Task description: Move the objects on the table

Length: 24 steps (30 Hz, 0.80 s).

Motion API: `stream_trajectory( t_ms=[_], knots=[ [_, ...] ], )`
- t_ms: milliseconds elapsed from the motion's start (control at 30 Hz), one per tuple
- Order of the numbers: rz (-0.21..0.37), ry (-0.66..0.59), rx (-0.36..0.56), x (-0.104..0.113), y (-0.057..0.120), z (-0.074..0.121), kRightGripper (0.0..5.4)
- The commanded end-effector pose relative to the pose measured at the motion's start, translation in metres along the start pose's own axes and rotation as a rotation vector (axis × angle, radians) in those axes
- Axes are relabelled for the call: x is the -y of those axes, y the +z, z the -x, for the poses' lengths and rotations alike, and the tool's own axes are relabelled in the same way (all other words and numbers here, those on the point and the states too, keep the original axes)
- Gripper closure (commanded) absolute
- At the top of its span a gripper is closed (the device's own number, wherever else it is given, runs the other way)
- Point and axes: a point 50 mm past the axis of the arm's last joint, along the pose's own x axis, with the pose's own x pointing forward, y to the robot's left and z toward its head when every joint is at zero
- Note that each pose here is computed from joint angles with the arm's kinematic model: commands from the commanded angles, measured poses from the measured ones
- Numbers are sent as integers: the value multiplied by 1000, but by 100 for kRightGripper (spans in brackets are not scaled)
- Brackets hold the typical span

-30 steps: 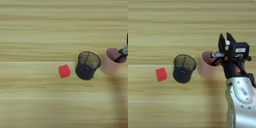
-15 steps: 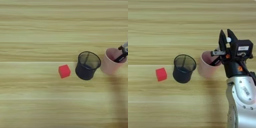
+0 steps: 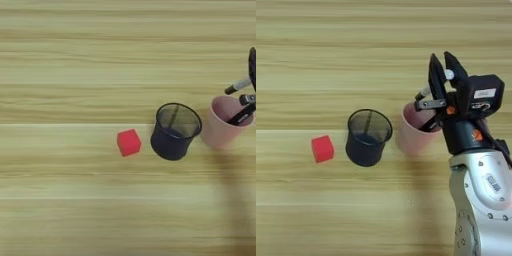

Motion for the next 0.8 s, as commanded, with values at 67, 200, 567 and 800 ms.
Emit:
stream_trajectory(
  t_ms=[67, 200, 567, 800],
  knots=[
    [-9, 96, 86, -14, 17, 0, 467],
    [-36, 147, 71, -24, 15, 3, 467],
    [-102, 231, -4, -41, 6, 10, 467],
    [-106, 245, -59, -45, -7, 12, 467]
  ],
)
